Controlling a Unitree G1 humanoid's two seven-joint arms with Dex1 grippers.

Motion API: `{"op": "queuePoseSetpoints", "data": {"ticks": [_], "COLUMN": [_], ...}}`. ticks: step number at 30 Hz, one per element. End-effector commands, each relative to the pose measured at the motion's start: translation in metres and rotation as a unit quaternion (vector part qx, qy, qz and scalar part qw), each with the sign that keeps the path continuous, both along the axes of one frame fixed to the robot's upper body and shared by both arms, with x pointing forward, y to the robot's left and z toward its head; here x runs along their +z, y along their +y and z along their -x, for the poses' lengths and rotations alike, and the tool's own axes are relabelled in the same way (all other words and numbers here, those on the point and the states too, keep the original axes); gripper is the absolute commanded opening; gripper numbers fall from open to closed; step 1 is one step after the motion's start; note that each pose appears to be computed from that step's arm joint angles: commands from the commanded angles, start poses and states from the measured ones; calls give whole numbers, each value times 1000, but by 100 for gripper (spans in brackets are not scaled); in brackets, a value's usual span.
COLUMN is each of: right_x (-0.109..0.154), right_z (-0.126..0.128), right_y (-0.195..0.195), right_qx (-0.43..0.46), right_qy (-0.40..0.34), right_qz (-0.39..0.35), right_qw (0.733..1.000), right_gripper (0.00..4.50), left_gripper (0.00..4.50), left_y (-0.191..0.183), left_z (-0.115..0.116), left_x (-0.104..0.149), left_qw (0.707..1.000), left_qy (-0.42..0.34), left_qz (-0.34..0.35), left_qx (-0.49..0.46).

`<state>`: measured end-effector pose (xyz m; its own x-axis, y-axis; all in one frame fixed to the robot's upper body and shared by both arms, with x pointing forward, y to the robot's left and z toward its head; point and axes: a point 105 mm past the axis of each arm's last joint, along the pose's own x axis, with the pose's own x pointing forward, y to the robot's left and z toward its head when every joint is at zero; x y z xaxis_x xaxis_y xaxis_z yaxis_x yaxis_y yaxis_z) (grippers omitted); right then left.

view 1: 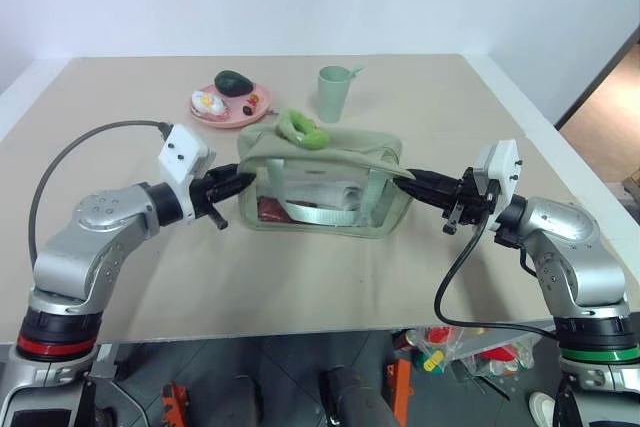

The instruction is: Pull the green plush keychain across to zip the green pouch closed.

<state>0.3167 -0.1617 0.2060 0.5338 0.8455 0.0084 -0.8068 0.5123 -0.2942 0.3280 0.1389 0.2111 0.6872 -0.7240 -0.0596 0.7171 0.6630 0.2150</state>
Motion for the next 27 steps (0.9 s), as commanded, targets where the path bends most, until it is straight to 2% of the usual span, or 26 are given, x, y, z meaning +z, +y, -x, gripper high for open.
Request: {"op": "queuePoseSetpoints", "data": {"ticks": [1,5,8,12,16,21,27], "right_x": [21,23,51,97,122,104,81], "right_z": [8,17,16,13,-9,-17,-17], "right_y": [2,-2,-7,11,50,91,98], "right_qx": [14,30,34,57,40,83,103], "right_qy": [-19,-1,-7,-50,-126,-110,-75], "right_qz": [-7,42,58,28,0,-7,2], "right_qw": [1000,999,998,997,991,991,992], "right_gripper": [206,353,447,447,447,447,447], "left_gripper": [0,0,0,0,0,0,0], "left_y": [-10,-11,-6,-7,-10,-14,-16], "left_z": [5,9,9,10,10,10,9], "left_x": [20,15,7,0,-6,-7,-5], "left_qw": [999,999,1000,1000,1000,1000,1000], "left_qy": [-39,-28,-13,-3,3,4,0], "left_qz": [14,14,11,13,14,19,23], "left_qx": [-24,-32,-26,-26,-23,-19,-14]}}
